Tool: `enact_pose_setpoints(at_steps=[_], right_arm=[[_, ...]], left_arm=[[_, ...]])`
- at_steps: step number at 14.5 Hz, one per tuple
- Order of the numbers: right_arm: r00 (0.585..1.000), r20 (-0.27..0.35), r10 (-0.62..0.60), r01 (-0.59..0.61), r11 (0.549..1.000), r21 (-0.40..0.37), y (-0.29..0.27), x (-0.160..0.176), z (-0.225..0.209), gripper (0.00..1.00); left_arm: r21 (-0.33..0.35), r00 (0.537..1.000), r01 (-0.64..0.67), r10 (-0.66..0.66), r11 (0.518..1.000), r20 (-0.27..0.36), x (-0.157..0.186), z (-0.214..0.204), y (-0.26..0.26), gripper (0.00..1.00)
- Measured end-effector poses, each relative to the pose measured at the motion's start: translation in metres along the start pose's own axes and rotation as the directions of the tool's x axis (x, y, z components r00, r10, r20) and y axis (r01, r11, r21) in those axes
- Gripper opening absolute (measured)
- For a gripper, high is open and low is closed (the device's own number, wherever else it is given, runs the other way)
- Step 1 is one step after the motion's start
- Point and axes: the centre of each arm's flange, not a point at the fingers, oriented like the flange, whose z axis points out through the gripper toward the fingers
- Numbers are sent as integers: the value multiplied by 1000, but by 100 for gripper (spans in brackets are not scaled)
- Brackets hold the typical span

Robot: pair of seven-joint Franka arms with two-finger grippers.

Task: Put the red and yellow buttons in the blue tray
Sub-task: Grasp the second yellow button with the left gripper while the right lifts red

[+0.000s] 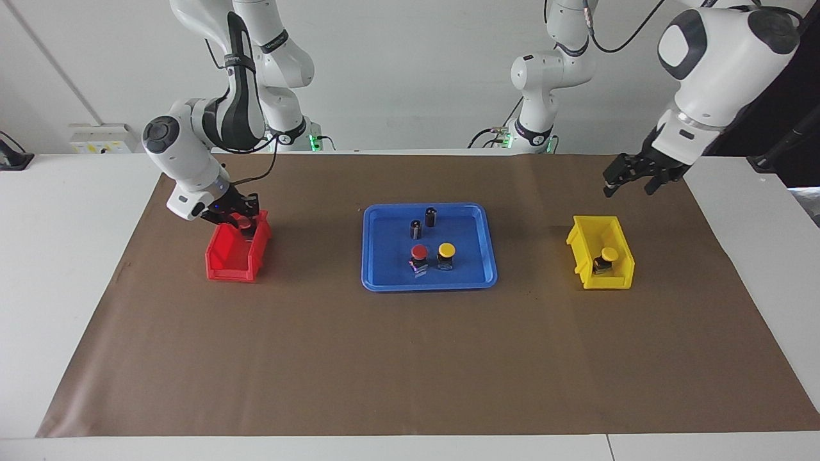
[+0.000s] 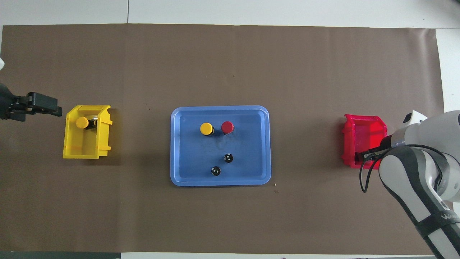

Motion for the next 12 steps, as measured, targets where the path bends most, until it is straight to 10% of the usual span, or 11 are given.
enact_pose_setpoints(at_steps=[8,12], right_arm=[[1000,25,-5,5,1000,13,-1,7,-27,41],[999,30,-24,24,1000,5,-3,19,-76,41]], left_arm=[[49,998,-42,44,998,-38,15,70,11,96],[46,999,-41,42,998,-13,31,116,4,66]])
